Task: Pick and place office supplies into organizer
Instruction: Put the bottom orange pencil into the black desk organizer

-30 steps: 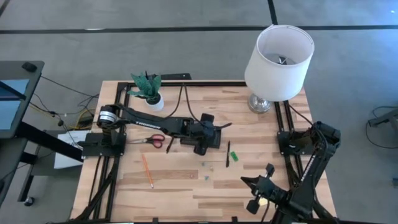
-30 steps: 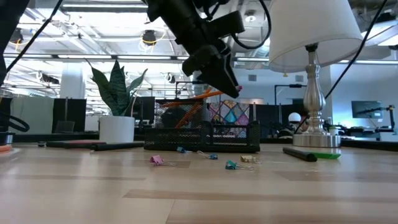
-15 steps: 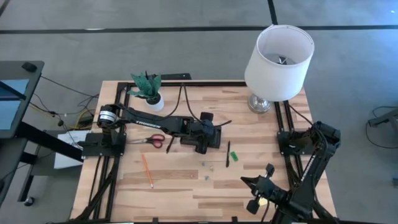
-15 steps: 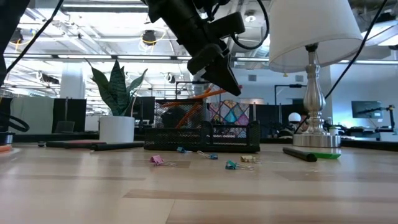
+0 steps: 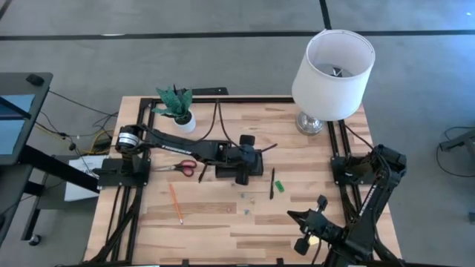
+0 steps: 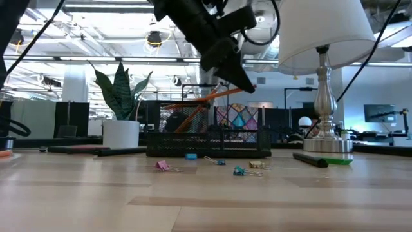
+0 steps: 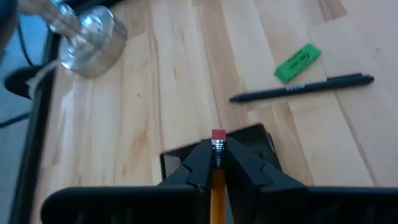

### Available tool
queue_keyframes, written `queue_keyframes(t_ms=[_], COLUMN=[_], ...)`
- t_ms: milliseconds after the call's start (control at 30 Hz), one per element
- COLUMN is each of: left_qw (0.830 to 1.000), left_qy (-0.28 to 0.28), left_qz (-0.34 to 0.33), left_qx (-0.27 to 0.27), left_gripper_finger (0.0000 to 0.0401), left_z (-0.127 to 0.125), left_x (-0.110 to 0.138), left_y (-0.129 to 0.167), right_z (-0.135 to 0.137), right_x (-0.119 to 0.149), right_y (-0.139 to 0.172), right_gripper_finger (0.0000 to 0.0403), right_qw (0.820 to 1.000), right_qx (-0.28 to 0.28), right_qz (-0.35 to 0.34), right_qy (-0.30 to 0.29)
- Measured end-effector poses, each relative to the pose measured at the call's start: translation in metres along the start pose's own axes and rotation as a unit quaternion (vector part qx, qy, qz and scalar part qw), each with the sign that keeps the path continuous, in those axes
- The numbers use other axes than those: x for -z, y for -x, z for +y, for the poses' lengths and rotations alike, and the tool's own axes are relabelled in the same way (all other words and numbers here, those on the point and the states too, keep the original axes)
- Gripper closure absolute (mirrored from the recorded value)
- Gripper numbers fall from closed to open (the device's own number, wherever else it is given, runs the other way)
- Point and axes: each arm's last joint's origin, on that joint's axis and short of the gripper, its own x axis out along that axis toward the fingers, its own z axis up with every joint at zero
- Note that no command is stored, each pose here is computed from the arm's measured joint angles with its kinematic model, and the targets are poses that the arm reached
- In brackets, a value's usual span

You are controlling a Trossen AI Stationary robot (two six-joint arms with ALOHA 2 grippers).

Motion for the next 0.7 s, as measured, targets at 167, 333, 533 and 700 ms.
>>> queue_keyframes(t_ms=[167,333,533,700], left_qw=[0.999,0.995,0.988,0.979], left_qy=[0.003,0.061,0.105,0.125], left_qz=[-0.035,-0.066,-0.103,-0.151], left_qx=[-0.028,-0.046,-0.049,-0.049], left_gripper_finger=[0.0388,0.0385,0.0387,0.0386], left_z=[0.002,0.006,0.012,0.017], left_x=[-0.013,-0.025,-0.035,-0.043], left_y=[0.018,0.045,0.072,0.077], right_z=[0.0,0.0,0.0,0.0], right_x=[0.0,0.0,0.0,0.0], right_y=[0.0,0.0,0.0,0.0], right_gripper_finger=[0.0403,0.0403,0.0403,0.0403], right_qw=[1.0,1.0,1.0,1.0], right_qx=[0.0,0.0,0.0,0.0], right_qz=[0.0,0.0,0.001,0.002], right_qy=[-0.001,-0.001,0.0,0.0])
